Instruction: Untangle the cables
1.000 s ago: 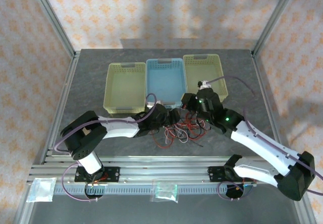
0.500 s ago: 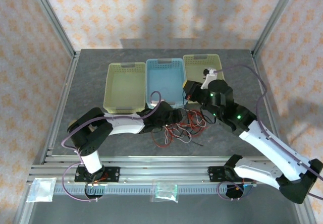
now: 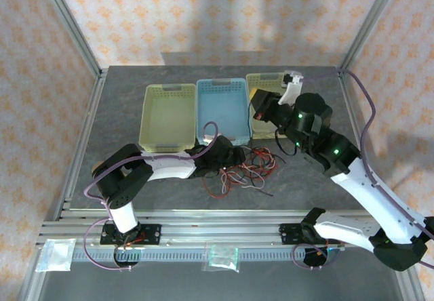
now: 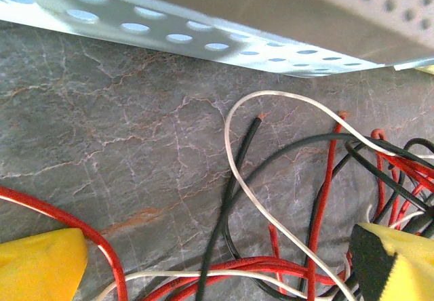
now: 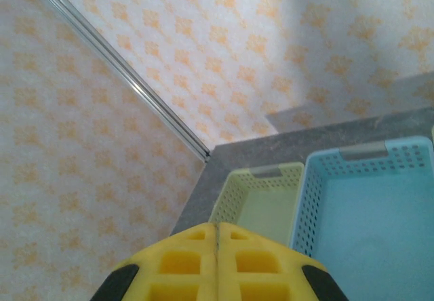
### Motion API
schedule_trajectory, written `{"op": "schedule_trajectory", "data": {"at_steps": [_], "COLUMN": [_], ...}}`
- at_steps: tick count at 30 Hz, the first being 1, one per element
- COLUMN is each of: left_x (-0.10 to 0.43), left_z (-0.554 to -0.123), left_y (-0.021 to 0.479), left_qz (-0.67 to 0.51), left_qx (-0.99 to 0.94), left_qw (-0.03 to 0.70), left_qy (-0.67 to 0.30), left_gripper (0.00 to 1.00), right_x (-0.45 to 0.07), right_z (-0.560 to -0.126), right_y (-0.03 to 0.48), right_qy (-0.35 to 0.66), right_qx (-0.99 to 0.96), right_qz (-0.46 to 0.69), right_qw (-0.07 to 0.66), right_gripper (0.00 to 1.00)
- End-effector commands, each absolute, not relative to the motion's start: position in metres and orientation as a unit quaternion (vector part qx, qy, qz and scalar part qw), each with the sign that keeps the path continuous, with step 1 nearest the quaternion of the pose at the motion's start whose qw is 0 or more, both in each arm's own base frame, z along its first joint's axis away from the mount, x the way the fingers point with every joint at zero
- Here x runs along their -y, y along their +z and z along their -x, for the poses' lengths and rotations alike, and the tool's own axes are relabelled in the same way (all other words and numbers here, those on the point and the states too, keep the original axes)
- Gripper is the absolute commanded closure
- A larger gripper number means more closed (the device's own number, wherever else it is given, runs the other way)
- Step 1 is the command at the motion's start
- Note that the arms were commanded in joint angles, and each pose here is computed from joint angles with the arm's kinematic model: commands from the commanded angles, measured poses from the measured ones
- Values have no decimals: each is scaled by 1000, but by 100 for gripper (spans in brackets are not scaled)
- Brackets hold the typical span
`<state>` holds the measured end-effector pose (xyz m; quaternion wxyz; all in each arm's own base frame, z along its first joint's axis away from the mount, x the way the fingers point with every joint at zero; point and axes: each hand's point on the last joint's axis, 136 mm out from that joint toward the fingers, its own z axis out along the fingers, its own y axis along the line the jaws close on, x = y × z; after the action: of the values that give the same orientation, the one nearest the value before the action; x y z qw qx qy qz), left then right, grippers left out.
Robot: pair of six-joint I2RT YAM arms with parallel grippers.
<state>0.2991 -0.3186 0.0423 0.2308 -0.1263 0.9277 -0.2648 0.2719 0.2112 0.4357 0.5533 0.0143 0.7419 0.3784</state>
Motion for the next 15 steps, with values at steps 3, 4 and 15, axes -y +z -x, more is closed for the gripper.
{"op": "schedule_trajectory", "data": {"at_steps": [3,4,15], "left_x": [313,313,296], "left_z": [-290,-290,-318], "left_y": [12,12,139], "left_qz": [118,118,73], "left_qx": [-942,-942,-884], "left_qw": [211,212,381], "left_qy": [-233,-233,-262], "left_gripper": [1,1,1], "right_x": [-204,-203,-179], "right_z": [-271,-271,-299], "right_y": [472,474,435], "right_qy": [378,376,311], "right_qx": [-717,-717,-761], "right_qz": [-11,-12,-94], "right_qw": [585,587,561], "right_gripper": [100,100,100]}}
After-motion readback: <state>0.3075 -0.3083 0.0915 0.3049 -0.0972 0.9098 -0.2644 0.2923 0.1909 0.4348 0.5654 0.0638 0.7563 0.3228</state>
